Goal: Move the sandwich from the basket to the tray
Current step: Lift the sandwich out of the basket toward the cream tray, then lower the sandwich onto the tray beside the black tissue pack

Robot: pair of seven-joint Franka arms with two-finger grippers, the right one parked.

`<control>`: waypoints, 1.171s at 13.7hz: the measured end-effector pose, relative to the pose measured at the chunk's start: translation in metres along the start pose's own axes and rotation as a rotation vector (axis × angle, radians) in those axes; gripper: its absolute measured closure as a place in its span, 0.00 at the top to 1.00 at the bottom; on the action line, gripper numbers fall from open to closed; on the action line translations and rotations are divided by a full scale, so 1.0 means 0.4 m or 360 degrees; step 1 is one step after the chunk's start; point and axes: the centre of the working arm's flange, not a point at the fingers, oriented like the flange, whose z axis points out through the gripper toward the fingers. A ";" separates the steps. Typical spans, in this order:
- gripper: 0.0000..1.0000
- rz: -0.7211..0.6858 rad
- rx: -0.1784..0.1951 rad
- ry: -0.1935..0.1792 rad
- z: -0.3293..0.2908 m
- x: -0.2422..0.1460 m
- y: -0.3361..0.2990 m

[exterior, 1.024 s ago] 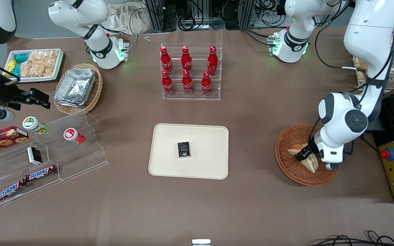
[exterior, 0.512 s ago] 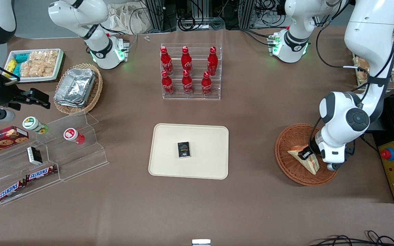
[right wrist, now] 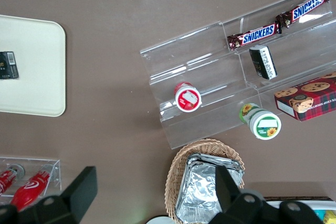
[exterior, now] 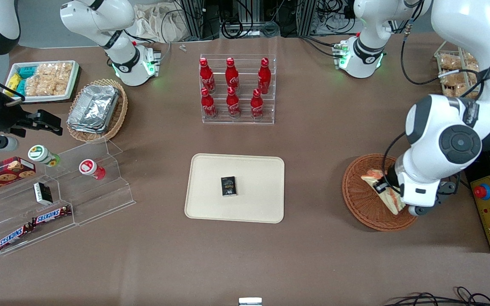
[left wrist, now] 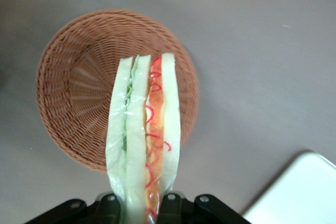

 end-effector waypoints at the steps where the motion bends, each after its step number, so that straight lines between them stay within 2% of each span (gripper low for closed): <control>1: 0.19 0.0063 -0.0018 0.0018 -0.033 -0.042 0.053; 3: 0.19 0.0223 -0.0048 0.0031 -0.043 -0.152 0.186; 6: 0.19 0.0483 -0.0027 -0.0029 0.091 -0.352 0.411; 7: 0.19 0.0543 -0.0045 -0.0033 0.156 -0.401 0.471; 8: 0.19 0.0587 -0.0097 -0.0019 0.219 -0.437 0.523; 11: 0.18 0.0695 -0.0301 0.0070 0.345 -0.459 0.609; 12: 0.16 0.0742 -0.0315 0.0076 0.371 -0.462 0.618; 15: 0.19 0.0824 -0.0284 0.0085 0.416 -0.475 0.626; 16: 0.26 0.0843 -0.0267 0.0099 0.423 -0.475 0.626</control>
